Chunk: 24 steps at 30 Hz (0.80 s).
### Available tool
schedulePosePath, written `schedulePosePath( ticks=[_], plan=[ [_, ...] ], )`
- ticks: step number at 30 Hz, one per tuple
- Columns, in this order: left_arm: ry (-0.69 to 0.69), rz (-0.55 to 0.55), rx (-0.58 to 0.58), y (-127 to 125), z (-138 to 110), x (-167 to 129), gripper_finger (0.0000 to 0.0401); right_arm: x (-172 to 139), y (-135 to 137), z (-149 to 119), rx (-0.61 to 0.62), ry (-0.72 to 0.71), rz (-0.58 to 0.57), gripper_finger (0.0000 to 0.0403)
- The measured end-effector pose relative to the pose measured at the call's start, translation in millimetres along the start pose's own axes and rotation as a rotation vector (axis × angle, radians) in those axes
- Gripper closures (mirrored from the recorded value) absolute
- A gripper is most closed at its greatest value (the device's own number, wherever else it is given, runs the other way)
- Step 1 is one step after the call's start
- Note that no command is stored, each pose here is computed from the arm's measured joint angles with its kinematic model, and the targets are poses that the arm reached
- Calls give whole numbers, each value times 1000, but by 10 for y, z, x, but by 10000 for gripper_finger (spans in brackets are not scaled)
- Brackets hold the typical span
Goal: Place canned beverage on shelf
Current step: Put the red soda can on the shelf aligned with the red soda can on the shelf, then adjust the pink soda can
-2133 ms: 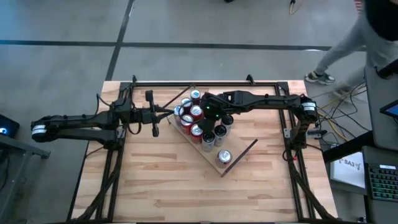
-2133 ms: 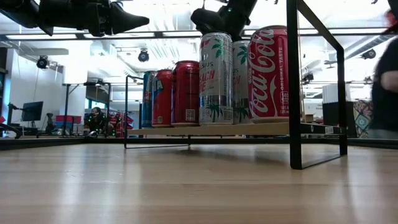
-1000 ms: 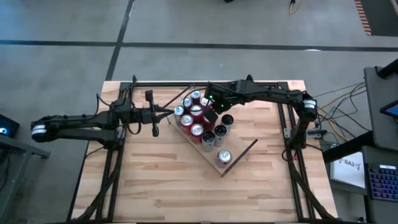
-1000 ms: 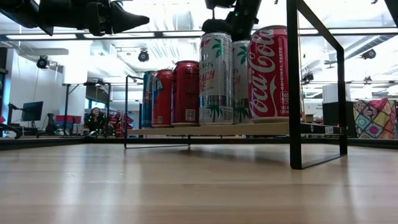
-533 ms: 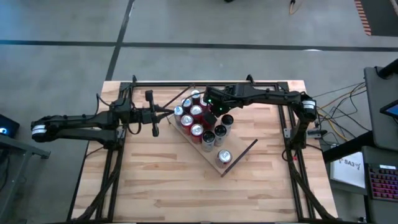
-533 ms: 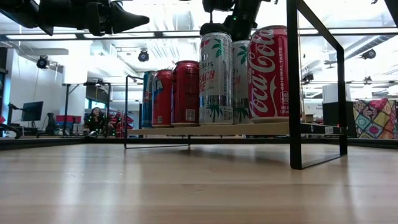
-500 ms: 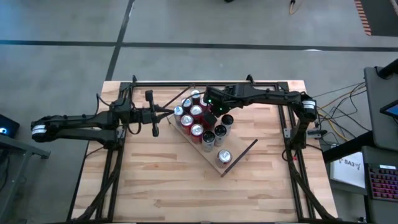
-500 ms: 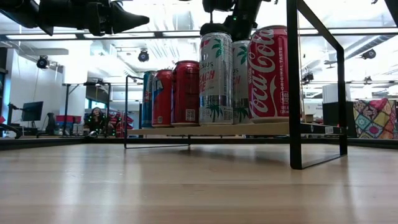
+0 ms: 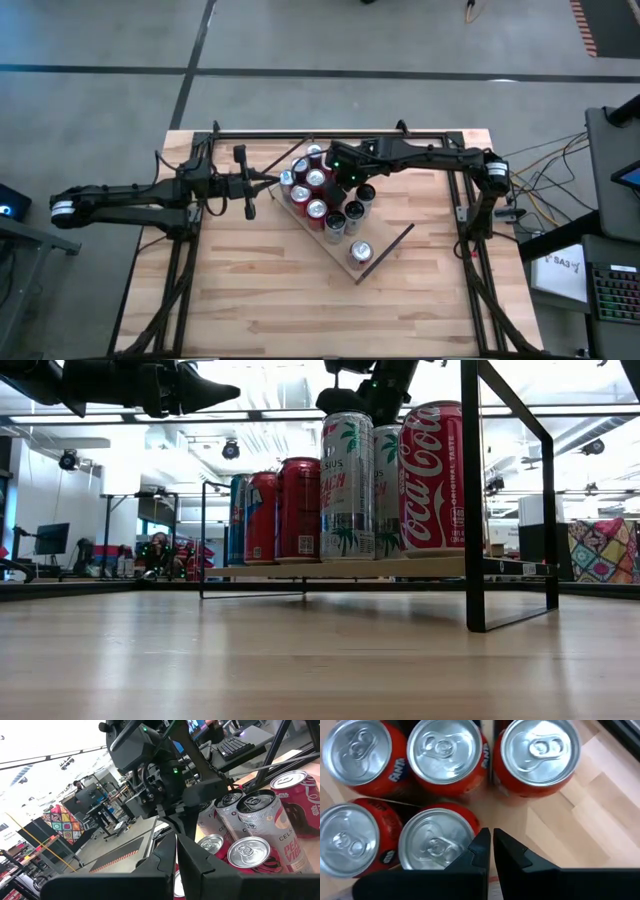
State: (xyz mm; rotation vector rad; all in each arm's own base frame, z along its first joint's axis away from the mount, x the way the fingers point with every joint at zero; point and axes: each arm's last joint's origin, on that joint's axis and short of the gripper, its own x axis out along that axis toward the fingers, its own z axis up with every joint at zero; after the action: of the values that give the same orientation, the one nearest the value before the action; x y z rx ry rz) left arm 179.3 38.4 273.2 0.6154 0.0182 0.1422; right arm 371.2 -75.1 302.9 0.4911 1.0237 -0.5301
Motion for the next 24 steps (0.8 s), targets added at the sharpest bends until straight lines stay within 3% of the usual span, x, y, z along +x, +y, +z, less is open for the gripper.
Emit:
schedulePosePath(
  ticks=[10,24],
  plan=[
    [0,0,0,0,0,0,401,-226,81,77,-46,-100,-17,390],
    [-22,14,-4,14,21,0,401,-545,491,-204,-161,-167,49,390]
  ],
)
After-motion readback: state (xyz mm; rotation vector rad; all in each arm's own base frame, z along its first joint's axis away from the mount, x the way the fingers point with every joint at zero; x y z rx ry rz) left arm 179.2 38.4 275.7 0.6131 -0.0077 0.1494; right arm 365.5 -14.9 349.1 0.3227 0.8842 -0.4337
